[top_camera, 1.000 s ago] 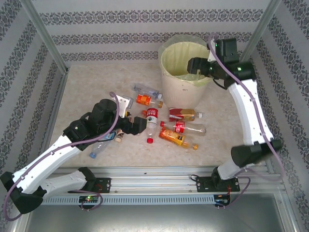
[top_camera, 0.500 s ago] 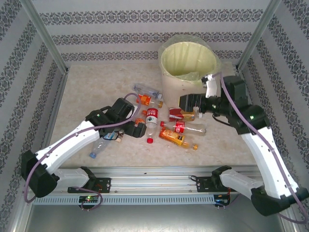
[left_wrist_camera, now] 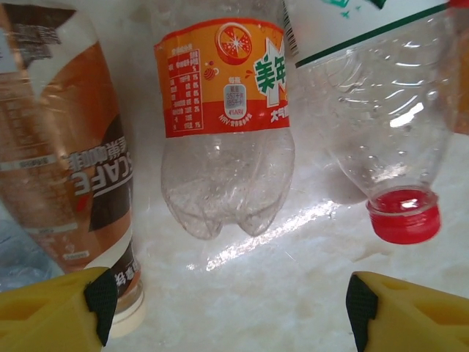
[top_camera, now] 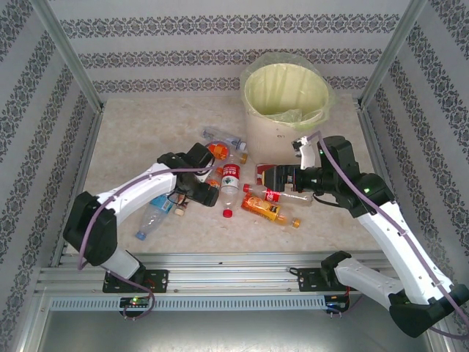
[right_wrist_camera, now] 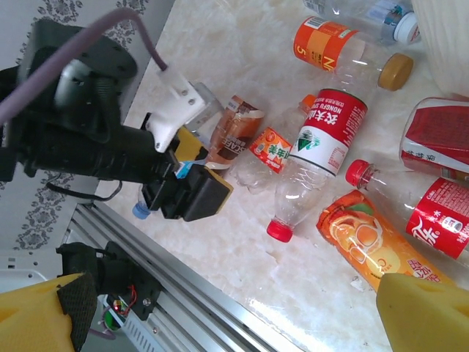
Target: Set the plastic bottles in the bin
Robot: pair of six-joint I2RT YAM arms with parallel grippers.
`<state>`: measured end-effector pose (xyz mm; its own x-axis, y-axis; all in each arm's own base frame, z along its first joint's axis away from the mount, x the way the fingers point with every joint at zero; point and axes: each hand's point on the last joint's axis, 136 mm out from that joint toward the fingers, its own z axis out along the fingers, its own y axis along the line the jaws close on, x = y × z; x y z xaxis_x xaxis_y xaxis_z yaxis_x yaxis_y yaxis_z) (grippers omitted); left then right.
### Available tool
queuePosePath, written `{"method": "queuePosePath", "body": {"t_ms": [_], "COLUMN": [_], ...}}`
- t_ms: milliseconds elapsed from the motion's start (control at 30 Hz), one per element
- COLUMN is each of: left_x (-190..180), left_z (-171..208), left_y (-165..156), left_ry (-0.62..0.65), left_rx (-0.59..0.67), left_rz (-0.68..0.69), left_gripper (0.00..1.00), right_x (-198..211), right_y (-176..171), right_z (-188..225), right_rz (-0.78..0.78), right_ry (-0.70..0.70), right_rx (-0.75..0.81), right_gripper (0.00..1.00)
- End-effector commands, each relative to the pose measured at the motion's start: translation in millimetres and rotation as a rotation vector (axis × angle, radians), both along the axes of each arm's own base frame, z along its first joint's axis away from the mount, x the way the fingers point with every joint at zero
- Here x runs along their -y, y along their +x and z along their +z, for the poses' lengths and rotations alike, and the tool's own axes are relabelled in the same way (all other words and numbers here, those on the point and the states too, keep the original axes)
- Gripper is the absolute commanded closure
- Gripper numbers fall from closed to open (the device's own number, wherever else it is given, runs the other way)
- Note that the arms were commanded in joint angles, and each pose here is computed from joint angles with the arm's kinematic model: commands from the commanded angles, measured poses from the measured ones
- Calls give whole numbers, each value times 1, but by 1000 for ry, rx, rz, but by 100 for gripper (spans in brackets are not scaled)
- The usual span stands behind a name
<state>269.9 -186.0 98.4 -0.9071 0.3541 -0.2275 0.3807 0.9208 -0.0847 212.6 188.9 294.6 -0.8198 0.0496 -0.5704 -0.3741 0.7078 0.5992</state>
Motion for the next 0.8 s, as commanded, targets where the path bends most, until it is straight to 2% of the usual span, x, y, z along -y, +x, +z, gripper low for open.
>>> {"method": "queuePosePath", "body": {"t_ms": [0, 500, 767], "left_x": [3, 12, 14], "left_z": [-3, -44, -57], "left_y": [7, 20, 19], "left_ry": [11, 61, 66], "left_rx": [-18, -95, -127], "left_rz": [-47, -69, -71], "left_gripper": [17, 9, 10], "right_x": [0, 0, 1], "right_y": [3, 4, 4], "right_z": [8, 8, 5], "right_rz": [-10, -16, -19], "right_ry": [1, -3, -7], "right_rx": [28, 30, 27], "right_gripper": [2, 2, 2]}}
